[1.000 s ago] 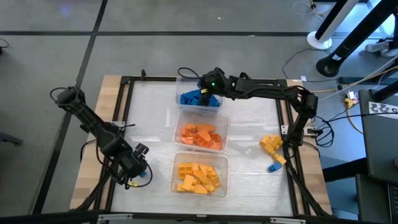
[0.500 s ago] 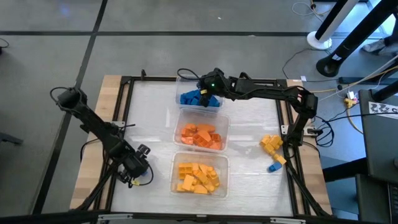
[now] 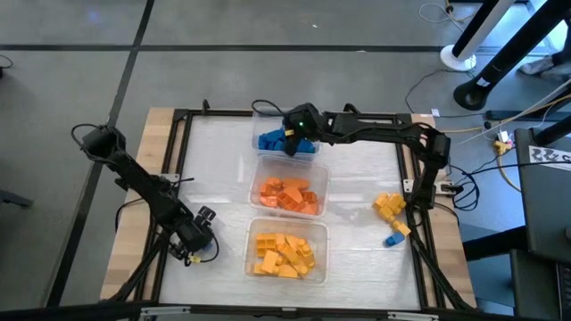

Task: Sort blocks
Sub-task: Put the blue game piece into the top transparent bin

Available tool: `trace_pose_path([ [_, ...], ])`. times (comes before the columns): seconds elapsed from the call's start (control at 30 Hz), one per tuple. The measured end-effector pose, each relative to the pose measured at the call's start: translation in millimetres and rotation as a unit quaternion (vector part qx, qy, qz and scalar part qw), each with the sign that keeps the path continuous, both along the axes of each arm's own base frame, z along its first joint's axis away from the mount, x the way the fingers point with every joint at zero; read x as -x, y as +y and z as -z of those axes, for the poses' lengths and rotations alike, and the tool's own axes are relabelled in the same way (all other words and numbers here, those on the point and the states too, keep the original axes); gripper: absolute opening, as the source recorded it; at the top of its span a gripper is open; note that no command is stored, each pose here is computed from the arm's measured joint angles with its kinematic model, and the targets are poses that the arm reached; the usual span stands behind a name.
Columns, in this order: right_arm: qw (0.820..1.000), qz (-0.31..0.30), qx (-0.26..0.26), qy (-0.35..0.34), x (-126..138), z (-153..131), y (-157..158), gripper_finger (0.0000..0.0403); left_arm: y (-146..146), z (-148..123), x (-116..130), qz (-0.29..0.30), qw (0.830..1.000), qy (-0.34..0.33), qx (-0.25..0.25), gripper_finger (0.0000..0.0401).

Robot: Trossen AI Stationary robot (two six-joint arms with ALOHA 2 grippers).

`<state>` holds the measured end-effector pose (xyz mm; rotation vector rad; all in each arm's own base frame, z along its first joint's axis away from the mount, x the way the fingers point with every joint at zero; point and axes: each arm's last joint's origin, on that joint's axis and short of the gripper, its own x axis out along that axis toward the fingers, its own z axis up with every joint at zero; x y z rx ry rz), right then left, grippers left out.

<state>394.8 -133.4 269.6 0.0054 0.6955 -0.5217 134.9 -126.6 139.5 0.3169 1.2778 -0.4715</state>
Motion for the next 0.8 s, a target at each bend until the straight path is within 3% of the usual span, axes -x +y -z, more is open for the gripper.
trace_pose_path([
  [0.17, 0.999, 0.017, -0.035, 0.003, -2.0, 11.3, -2.6, 0.0223, -0.1, 0.4, -0.2, 0.001, 1.0, -0.002, 0.0, 0.0205],
  [0.37, 1.0, 0.006, -0.031, -0.001, 1.6, 3.8, -2.9, 0.0278, -0.1, 0.3, -2.7, -0.026, 1.0, -0.012, 0.007, 0.0189],
  [0.53, 0.997, -0.066, -0.027, -0.025, 10.2, -19.5, 2.0, 0.0286, 4.5, -0.3, -9.8, -0.075, 0.997, -0.018, 0.019, 0.0123],
  [0.67, 0.989, -0.143, 0.016, -0.036, 24.9, -48.4, 10.3, 0.0287, 10.6, -0.7, -16.4, -0.105, 0.994, -0.025, 0.022, 0.0122],
  [0.8, 0.985, -0.164, 0.024, -0.037, 52.4, -78.2, 20.8, 0.0287, 17.3, -3.3, -25.9, -0.131, 0.99, -0.042, 0.028, 0.0122],
])
